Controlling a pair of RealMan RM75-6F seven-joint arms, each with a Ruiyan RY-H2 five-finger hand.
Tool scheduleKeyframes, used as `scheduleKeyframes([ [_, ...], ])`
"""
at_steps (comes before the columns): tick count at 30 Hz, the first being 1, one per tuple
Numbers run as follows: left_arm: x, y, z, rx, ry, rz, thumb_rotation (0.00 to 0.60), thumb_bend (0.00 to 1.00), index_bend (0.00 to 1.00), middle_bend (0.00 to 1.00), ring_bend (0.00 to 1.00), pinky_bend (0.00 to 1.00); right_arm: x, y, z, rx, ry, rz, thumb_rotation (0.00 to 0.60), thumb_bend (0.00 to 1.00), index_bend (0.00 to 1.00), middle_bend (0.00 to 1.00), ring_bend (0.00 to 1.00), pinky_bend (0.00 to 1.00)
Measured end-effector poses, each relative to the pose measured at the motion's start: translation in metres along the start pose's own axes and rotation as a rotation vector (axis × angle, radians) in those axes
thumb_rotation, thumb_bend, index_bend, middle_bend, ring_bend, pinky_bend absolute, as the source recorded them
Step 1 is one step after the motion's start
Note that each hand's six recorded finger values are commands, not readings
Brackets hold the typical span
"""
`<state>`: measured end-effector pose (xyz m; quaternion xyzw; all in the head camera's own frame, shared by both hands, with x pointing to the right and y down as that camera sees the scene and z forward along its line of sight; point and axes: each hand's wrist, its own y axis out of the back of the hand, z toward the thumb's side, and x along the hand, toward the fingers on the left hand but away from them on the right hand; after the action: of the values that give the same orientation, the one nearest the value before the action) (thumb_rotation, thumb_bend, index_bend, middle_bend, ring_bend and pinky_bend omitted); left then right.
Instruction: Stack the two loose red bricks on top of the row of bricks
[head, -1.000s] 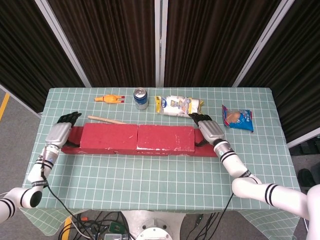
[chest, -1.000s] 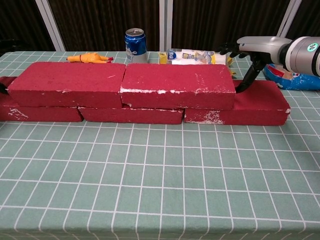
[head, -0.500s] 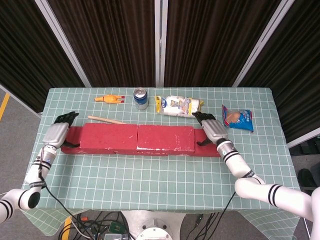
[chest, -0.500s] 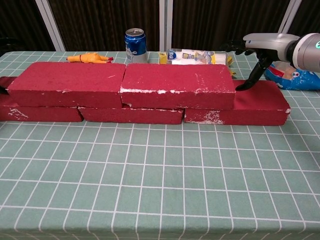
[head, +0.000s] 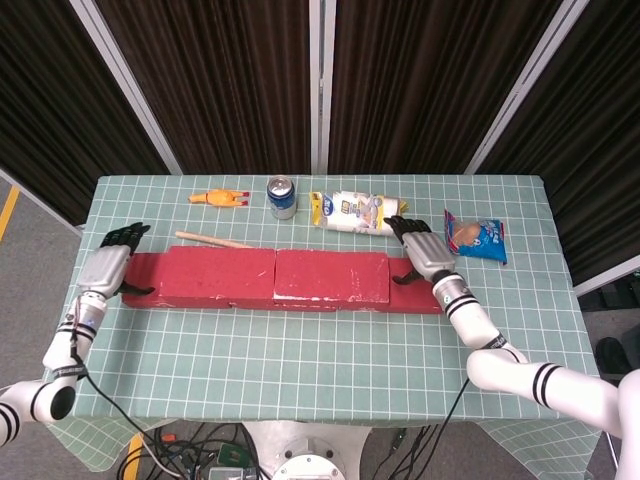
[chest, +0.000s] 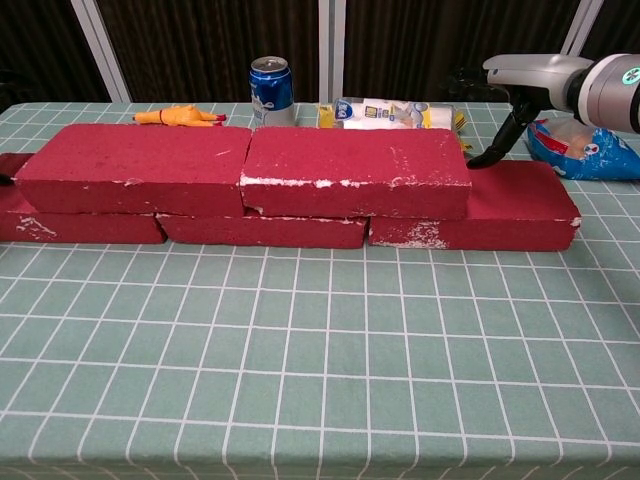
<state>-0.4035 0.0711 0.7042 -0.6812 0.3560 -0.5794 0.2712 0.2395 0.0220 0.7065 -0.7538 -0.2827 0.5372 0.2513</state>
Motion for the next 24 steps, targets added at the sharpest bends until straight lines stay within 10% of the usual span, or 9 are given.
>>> scheduleKeyframes([
  [24, -0.012, 0.005, -0.021, -0.004, 0.044, 0.009, 0.600, 0.00, 0.01, 0.00, 0.00, 0.00, -0.009, 0.002, 0.010, 0.009, 0.002, -0.008, 0.600, 0.13, 0.00, 0.00, 0.00, 0.00],
])
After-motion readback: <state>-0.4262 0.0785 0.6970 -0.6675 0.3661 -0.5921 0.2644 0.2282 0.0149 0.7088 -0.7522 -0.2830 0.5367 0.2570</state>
